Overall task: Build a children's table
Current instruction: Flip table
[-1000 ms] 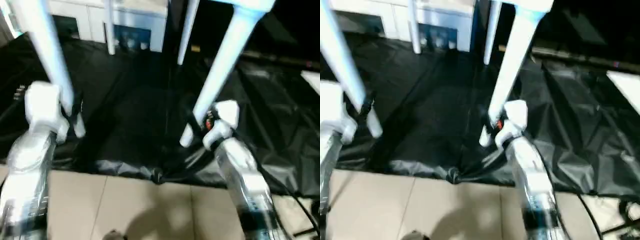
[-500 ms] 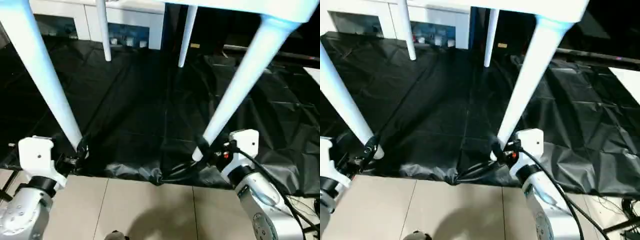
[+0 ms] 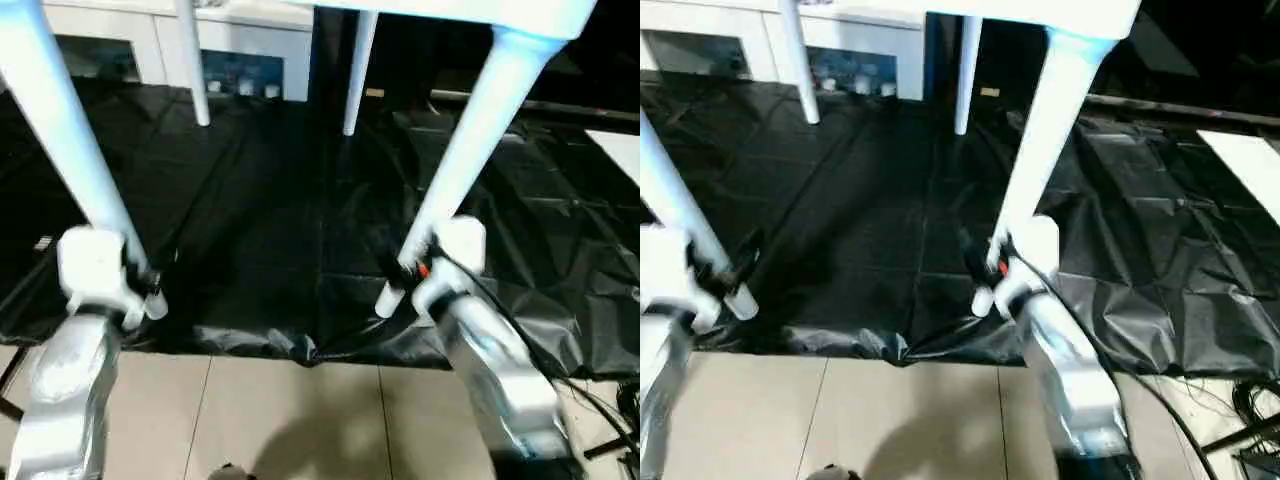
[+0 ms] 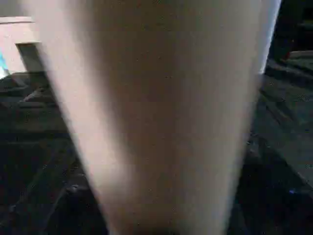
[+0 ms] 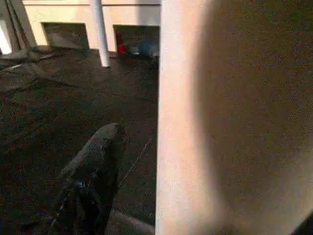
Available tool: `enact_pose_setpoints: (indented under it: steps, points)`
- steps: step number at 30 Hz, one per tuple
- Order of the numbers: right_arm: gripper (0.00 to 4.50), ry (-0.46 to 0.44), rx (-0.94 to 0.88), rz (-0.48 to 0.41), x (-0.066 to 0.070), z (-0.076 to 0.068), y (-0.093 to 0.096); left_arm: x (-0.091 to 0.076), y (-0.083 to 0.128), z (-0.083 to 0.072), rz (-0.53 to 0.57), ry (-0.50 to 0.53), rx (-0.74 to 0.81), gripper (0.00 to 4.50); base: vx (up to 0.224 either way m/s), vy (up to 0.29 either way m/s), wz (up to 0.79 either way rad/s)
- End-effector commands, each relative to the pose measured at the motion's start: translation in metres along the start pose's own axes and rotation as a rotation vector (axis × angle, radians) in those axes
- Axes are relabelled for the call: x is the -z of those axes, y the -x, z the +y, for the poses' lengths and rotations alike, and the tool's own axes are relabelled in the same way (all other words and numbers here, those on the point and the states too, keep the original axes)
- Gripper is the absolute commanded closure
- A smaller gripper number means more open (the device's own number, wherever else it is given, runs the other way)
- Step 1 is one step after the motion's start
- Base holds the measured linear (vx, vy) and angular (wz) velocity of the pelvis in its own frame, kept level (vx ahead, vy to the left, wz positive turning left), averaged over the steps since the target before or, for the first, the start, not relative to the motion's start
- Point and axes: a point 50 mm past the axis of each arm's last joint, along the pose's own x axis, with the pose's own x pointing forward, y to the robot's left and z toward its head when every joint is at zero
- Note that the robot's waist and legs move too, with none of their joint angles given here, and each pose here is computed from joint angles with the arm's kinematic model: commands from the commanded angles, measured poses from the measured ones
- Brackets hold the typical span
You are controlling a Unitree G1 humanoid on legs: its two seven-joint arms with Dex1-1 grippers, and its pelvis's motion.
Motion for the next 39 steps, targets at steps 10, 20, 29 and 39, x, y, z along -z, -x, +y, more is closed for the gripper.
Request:
enact_pose_setpoints:
  steps: [10, 20, 29, 39]
  points:
    - [1.32, 0.007, 0.025, 0.0, 0.003, -0.003, -0.039, 0.009, -0.039, 0.006, 0.027, -0.038, -0.032, 1.88, 0.0, 0.0, 0.0]
    - [0.7, -0.079, 0.028, -0.079, -0.001, -0.009, -0.012, 0.013, -0.003, 0.007, -0.045, 0.106, 0.0, 1.26, 0.0, 0.0, 0.0]
    - [0.1, -0.006, 0.045, -0.028, 0.002, -0.004, 0.033, 0.012, 0.049, 0.017, -0.037, 0.09, -0.091, 0.73, 0.0, 0.0, 0.0]
    - [0.1, -0.013, 0.033, 0.094, 0.02, -0.01, 0.076, 0.012, 0.084, -0.014, 0.031, 0.035, -0.093, 0.73, 0.0, 0.0, 0.0]
